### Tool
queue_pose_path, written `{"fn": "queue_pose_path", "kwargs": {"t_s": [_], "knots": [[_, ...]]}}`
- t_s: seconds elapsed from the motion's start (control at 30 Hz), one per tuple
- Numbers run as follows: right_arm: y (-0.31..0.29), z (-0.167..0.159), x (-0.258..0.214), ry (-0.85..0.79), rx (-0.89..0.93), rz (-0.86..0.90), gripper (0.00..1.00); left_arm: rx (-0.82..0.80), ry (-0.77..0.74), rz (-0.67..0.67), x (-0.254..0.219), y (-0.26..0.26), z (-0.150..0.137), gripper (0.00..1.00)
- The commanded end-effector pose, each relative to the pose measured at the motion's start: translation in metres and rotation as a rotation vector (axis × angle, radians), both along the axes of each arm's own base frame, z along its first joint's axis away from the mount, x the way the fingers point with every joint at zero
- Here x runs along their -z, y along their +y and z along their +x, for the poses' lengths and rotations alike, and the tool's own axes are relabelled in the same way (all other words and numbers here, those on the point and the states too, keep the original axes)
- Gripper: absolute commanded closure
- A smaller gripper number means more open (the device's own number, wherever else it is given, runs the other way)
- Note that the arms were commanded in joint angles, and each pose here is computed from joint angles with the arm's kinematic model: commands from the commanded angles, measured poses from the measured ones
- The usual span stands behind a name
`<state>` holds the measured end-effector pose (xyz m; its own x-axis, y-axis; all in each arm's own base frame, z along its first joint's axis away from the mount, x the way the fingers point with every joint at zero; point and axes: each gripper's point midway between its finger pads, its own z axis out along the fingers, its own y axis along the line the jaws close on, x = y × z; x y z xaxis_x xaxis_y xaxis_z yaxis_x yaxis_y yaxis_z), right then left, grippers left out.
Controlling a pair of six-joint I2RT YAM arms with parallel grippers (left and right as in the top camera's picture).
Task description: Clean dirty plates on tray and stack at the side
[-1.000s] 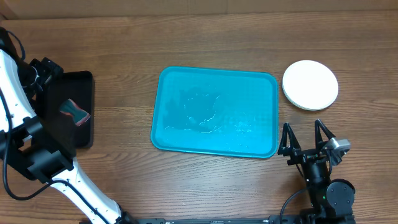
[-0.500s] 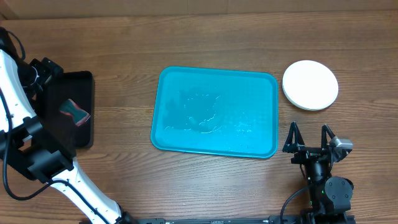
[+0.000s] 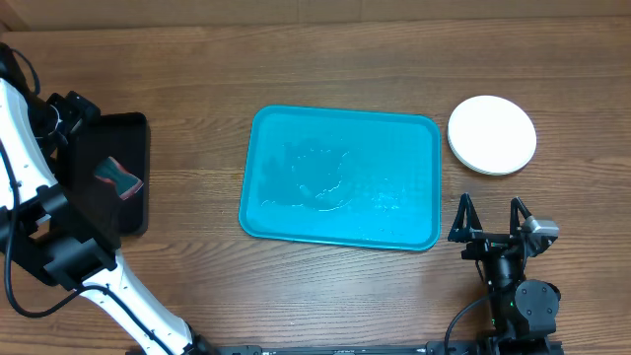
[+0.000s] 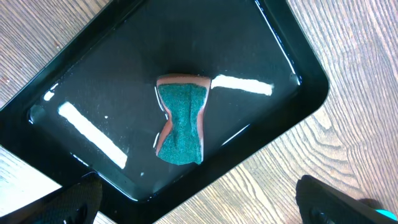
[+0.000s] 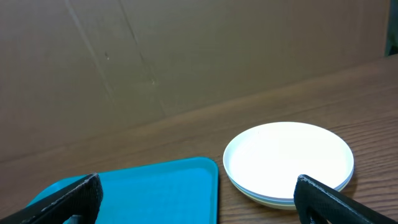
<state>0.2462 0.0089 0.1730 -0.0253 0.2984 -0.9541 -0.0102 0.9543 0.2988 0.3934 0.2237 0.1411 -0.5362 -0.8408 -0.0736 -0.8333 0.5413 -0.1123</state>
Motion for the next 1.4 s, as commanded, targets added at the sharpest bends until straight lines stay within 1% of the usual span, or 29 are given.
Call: {"fn": "queue_pose_path", "kwargs": {"t_s": [0.0,1.07,1.27,1.37], "knots": [[-0.0014,0.0001,0.0015,-0.005,0.006,-0.007,0.00,0.026,-0.020,0.011,-0.0081,-0.0027,0.0024,0.00],[-0.0032,0.0001,0.0014,-0.005,0.016,-0.009,0.00,0.025,-0.020,0.011,-0.0081,-0.0027,0.0024,0.00],[0.0041,-0.0001,0.0028,-0.007,-0.030,-0.279,0.00,0.026,-0.020,0.011,-0.0081,-0.0027,0.0024,0.00],[0.0040,-0.0001,0.0030,-0.009,-0.031,-0.345,0.00,0.025,-0.020,0.011,-0.0081,-0.0027,0.0024,0.00]]}}
